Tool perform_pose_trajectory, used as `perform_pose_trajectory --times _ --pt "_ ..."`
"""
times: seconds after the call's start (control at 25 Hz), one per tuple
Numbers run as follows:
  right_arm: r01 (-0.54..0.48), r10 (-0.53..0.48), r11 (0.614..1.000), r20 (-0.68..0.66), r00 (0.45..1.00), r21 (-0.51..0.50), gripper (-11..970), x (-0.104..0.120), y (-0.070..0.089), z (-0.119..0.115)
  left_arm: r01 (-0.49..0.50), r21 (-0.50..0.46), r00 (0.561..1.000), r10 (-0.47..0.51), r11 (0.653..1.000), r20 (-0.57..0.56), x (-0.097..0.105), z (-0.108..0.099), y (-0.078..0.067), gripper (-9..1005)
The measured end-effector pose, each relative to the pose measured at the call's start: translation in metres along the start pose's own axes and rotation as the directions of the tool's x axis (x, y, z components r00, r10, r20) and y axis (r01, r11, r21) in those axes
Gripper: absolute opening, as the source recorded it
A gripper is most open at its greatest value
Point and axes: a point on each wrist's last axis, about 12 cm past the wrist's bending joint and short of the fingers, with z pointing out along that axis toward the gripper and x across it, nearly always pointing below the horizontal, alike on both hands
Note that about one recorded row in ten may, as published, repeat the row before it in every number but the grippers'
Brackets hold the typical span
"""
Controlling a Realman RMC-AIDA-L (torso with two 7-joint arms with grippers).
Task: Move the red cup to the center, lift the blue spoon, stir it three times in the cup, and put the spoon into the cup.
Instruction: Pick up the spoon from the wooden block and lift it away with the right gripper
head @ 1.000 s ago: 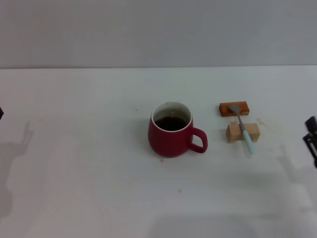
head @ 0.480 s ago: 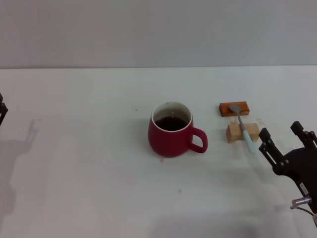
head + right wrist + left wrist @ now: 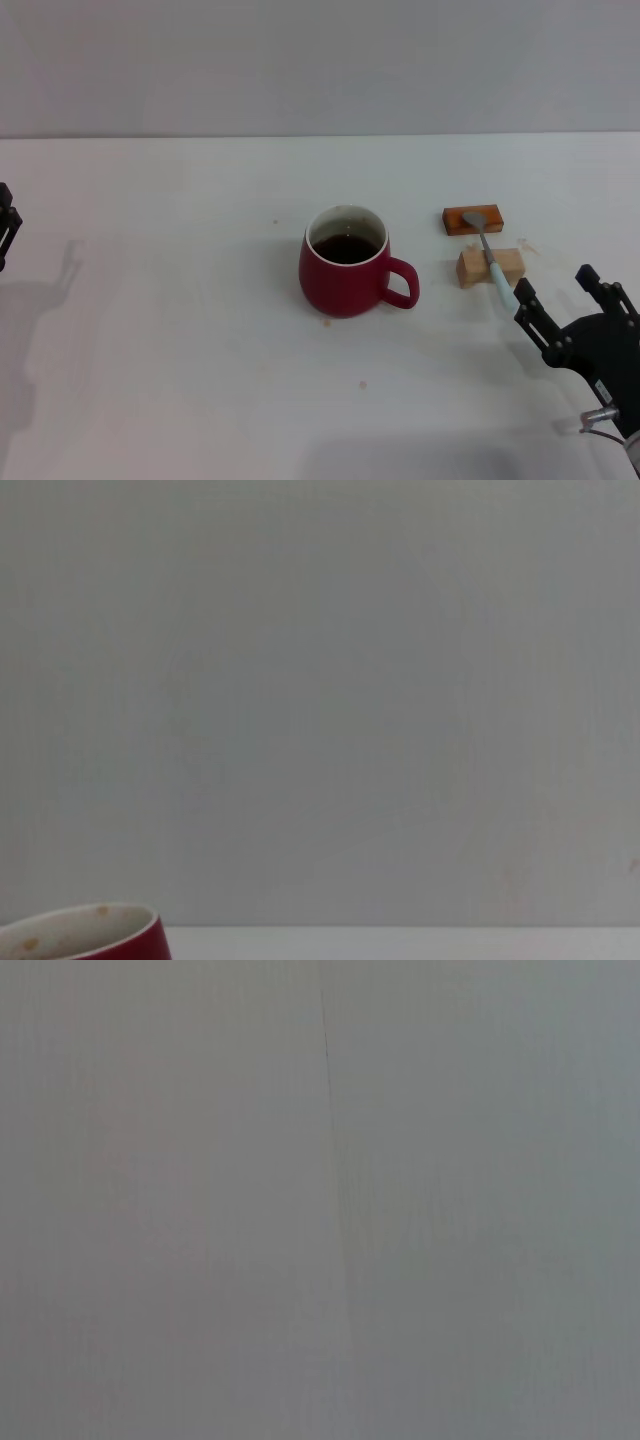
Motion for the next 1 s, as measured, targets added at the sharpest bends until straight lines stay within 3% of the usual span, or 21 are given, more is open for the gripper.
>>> perform_pose_trajectory --times 1.0 --pt "-0.007 0.005 1.000 -0.079 0.997 -0.026 782 0.004 0.005 0.016 0.000 0.008 1.000 0.000 1.000 -0.001 0.000 0.001 -0.001 861"
